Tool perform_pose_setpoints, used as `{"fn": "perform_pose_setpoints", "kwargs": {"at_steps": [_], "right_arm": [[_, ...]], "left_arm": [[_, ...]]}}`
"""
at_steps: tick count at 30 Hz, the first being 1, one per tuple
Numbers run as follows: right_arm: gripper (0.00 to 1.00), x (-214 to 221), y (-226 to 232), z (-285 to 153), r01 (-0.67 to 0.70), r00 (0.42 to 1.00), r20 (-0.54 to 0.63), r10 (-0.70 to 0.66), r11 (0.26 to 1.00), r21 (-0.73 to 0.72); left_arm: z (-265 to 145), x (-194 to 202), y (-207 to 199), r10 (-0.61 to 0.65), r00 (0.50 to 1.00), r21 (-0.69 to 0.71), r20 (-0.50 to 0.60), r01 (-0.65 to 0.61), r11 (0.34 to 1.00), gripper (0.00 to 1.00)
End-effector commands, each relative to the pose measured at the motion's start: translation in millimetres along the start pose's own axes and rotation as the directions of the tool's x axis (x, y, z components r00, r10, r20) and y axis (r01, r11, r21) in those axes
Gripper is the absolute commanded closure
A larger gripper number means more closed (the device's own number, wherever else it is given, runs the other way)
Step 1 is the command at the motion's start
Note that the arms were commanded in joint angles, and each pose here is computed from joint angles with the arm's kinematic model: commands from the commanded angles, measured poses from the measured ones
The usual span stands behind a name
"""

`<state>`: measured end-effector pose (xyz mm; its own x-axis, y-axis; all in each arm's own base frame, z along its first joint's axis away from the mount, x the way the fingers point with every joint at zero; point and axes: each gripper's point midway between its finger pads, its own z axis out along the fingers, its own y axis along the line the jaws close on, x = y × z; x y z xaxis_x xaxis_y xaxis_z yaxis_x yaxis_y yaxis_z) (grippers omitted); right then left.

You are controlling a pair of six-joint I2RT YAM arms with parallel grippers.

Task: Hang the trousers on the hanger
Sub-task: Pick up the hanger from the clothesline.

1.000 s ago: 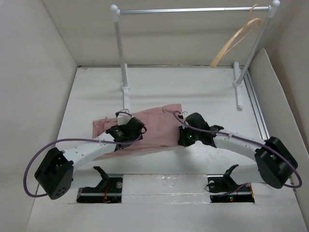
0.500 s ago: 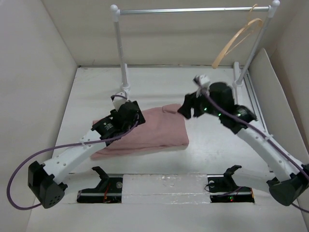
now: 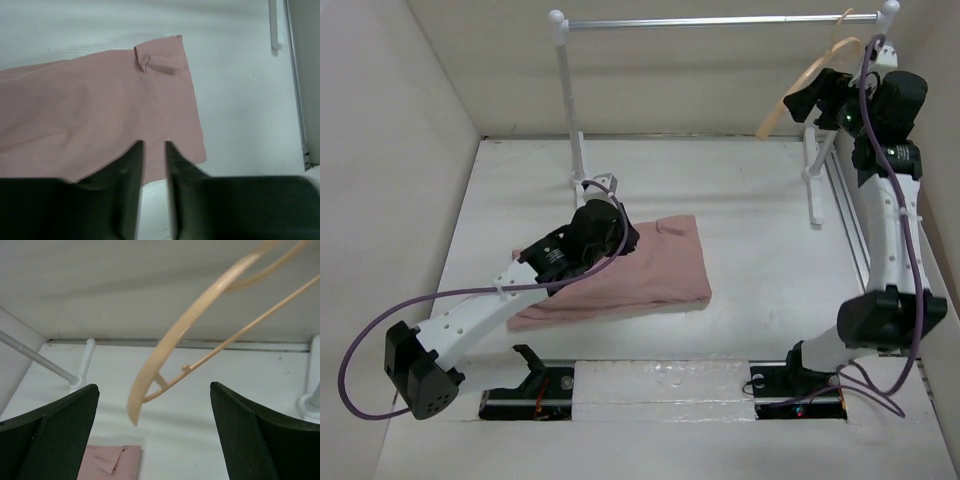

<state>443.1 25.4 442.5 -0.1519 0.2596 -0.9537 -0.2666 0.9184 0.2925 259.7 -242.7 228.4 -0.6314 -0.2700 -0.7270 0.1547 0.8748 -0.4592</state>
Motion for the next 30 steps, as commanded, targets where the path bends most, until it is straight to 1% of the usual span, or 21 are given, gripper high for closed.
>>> {"fn": "perform_pose_setpoints", "kwargs": {"at_steps": [1,2,4,5,6,8,9,12,14,15,17,18,19,20,22,23,25,28,29,30], "right_arm": [[0.02,-4.2,0.9,27.3,-0.084,0.996,-0.013,0.083,0.988,-0.13],[0.02,-1.1,-0.8,35.7,-0.098,0.995,-0.018,0.096,0.984,-0.148],[0.02,8.3,-4.0,49.8,-0.152,0.988,-0.036,0.148,0.973,-0.175],[0.03,6.5,-4.3,55.0,-0.146,0.989,-0.012,0.147,0.969,-0.197],[0.05,8.7,-2.4,57.4,-0.172,0.985,-0.019,0.172,0.961,-0.215],[0.1,7.1,2.9,63.8,-0.162,0.986,0.007,0.169,0.953,-0.256],[0.16,10.1,1.4,66.6,-0.171,0.984,0.01,0.18,0.95,-0.261],[0.25,19.3,9.1,76.6,-0.173,0.984,-0.001,0.18,0.939,-0.296],[0.26,21.0,7.4,79.1,-0.168,0.984,0.0,0.176,0.94,-0.296],[0.29,23.2,10.7,80.2,-0.17,0.984,-0.006,0.176,0.939,-0.298],[0.29,20.1,10.5,77.9,-0.151,0.988,-0.007,0.155,0.947,-0.284],[0.26,17.8,6.1,78.7,-0.131,0.99,0.007,0.138,0.957,-0.259],[0.26,11.5,7.1,78.4,-0.121,0.991,0.02,0.13,0.958,-0.259],[0.25,16.3,1.0,84.3,-0.144,0.989,0.0,0.149,0.954,-0.263],[0.25,13.0,1.4,86.3,-0.143,0.989,0.006,0.15,0.953,-0.268],[0.25,18.9,-3.8,93.3,-0.153,0.988,-0.005,0.157,0.953,-0.262],[0.28,16.4,-3.5,99.0,-0.156,0.986,0.005,0.164,0.947,-0.281],[0.51,11.2,5.7,99.8,-0.163,0.983,0.03,0.182,0.934,-0.318],[0.65,10.9,6.4,99.2,-0.166,0.982,0.028,0.185,0.933,-0.32],[0.71,9.0,8.2,97.1,-0.167,0.982,0.029,0.186,0.932,-0.322]], "left_arm": [[-1.0,2.9,-15.1,0.014,1.0,0.1,-0.001,-0.014,0.995,0.81],[-1.1,4.1,-14.3,0.016,1.0,0.099,-0.004,-0.016,0.995,0.68],[-0.1,7.9,-11.1,0.024,1.0,0.092,-0.012,-0.023,0.995,0.61],[-1.4,7.1,-10.4,0.026,1.0,0.092,-0.007,-0.025,0.995,0.58],[-1.3,8.1,-9.5,0.027,1.0,0.092,-0.007,-0.027,0.995,0.58],[-0.2,10.0,-9.1,0.033,0.999,0.094,-0.011,-0.032,0.995,0.58],[1.2,12.8,-8.6,0.035,0.999,0.094,-0.02,-0.033,0.995,0.58],[5.7,18.6,-8.9,0.032,0.999,0.097,-0.039,-0.028,0.995,0.58],[8.0,22.6,-9.6,0.026,0.998,0.102,-0.052,-0.021,0.995,0.59],[7.8,22.5,-10.7,0.026,0.998,0.108,-0.053,-0.02,0.994,0.59],[8.6,22.9,-10.8,0.025,0.998,0.107,-0.054,-0.019,0.994,0.59],[9.4,22.7,-10.5,0.023,0.998,0.103,-0.053,-0.018,0.994,0.59],[9.0,22.7,-10.5,0.022,0.998,0.103,-0.053,-0.016,0.995,0.59],[9.0,22.8,-10.0,0.022,0.998,0.101,-0.054,-0.016,0.995,0.6],[8.7,23.1,-9.7,0.021,0.998,0.099,-0.056,-0.016,0.995,0.6],[8.8,22.6,-10.0,0.016,0.998,0.099,-0.054,-0.011,0.995,0.6],[8.8,22.9,-9.7,0.016,0.998,0.098,-0.055,-0.011,0.995,0.6],[8.2,23.1,-8.3,0.015,0.998,0.09,-0.057,-0.009,0.996,0.61],[8.1,24.0,-7.2,0.014,0.998,0.087,-0.058,-0.009,0.996,0.61],[7.0,24.2,-5.9,0.009,0.998,0.083,-0.058,-0.004,0.997,0.61]]}}
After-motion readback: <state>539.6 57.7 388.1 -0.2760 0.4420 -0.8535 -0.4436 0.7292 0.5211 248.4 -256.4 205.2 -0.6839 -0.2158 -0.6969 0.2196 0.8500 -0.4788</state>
